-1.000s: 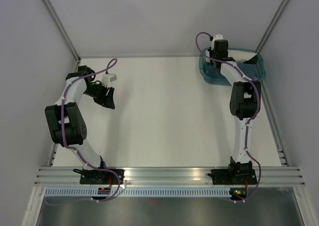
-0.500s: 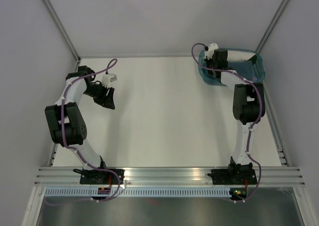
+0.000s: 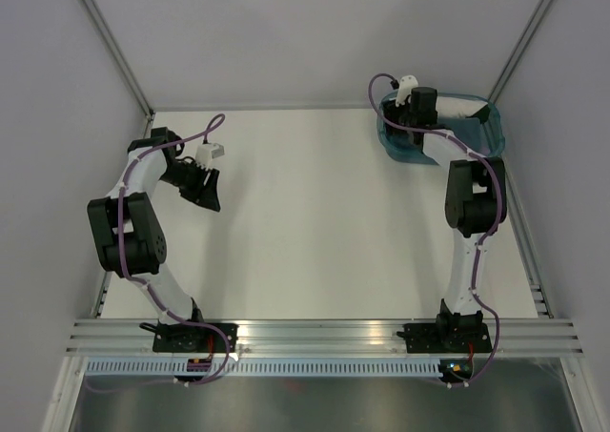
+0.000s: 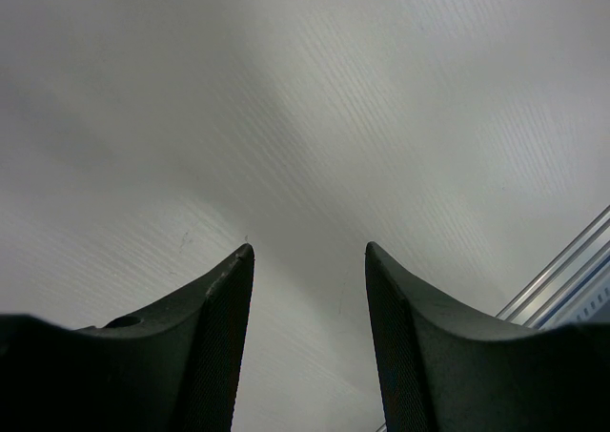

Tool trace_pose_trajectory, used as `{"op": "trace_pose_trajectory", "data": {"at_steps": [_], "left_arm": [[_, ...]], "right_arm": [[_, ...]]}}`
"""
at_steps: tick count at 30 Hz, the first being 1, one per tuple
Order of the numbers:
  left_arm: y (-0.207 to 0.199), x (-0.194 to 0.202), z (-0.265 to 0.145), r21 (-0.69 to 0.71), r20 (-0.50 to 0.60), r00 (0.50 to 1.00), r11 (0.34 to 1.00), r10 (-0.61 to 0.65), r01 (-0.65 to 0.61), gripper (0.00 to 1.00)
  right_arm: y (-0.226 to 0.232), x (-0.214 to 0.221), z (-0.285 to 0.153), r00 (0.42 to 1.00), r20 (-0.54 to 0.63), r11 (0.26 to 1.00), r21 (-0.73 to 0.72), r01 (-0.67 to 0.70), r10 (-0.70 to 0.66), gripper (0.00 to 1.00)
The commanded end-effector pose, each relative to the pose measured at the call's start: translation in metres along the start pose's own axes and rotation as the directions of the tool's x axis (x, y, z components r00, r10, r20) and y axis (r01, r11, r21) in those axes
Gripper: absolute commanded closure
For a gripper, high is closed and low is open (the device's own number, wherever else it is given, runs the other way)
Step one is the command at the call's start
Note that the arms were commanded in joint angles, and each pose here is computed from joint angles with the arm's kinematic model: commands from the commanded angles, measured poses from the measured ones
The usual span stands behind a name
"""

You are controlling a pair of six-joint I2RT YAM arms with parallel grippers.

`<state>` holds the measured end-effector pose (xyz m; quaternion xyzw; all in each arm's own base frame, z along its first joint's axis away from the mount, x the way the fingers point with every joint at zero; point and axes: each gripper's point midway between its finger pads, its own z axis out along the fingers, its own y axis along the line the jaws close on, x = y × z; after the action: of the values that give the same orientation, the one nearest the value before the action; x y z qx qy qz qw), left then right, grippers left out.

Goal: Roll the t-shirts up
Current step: Place the rolled tshirt into the container

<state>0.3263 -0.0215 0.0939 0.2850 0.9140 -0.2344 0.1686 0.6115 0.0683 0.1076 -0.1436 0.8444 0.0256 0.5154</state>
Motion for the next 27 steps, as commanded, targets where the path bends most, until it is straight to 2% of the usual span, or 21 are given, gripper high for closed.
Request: {"op": "trace_pose_trajectory", "data": {"at_steps": [1,2,6,8,9,15,17,20,23,27], "left_arm": [[0.002,-0.001,0.000,0.010,0.006,1.000,1.000,0.022,-0.022,0.44],[0.002,0.000,0.000,0.010,0.006,1.000,1.000,0.021,-0.021,0.44],[0.001,0.000,0.001,0.015,0.005,1.000,1.000,0.026,-0.027,0.44],[0.001,-0.001,0.000,0.014,0.009,0.999,0.999,0.031,-0.031,0.44],[0.000,-0.002,0.000,0.017,0.012,0.999,0.999,0.031,-0.031,0.44],[-0.001,-0.002,-0.002,0.013,0.019,0.999,0.999,0.030,-0.031,0.44],[-0.001,-0.002,-0.002,0.013,0.017,0.999,1.000,0.028,-0.028,0.44],[-0.002,-0.002,-0.001,0.015,0.016,1.000,1.000,0.027,-0.027,0.44],[-0.002,-0.002,-0.001,0.022,0.020,1.000,1.000,0.021,-0.021,0.44],[-0.001,0.000,0.001,0.021,0.010,1.000,1.000,0.015,-0.015,0.44]], "right_arm": [[0.001,-0.036,-0.019,0.998,0.064,0.999,-0.030,-0.025,0.027,0.30],[-0.004,-0.044,-0.026,0.996,0.082,0.999,-0.019,-0.036,0.038,0.26],[-0.029,-0.086,-0.074,0.977,0.177,0.992,0.011,-0.127,0.123,0.24],[-0.040,-0.076,-0.089,0.969,0.167,0.981,0.036,-0.189,0.181,0.25],[-0.060,-0.081,-0.107,0.956,0.194,0.968,0.078,-0.240,0.222,0.26],[-0.129,0.001,-0.147,0.900,0.130,0.852,0.290,-0.436,0.416,0.33],[-0.150,0.030,-0.154,0.869,0.104,0.808,0.328,-0.489,0.483,0.41],[-0.174,0.054,-0.157,0.829,0.105,0.766,0.335,-0.549,0.549,0.41],[-0.184,0.065,-0.153,0.819,0.100,0.769,0.296,-0.567,0.565,0.41],[-0.191,0.058,-0.152,0.844,0.094,0.799,0.284,-0.531,0.528,0.40]]}}
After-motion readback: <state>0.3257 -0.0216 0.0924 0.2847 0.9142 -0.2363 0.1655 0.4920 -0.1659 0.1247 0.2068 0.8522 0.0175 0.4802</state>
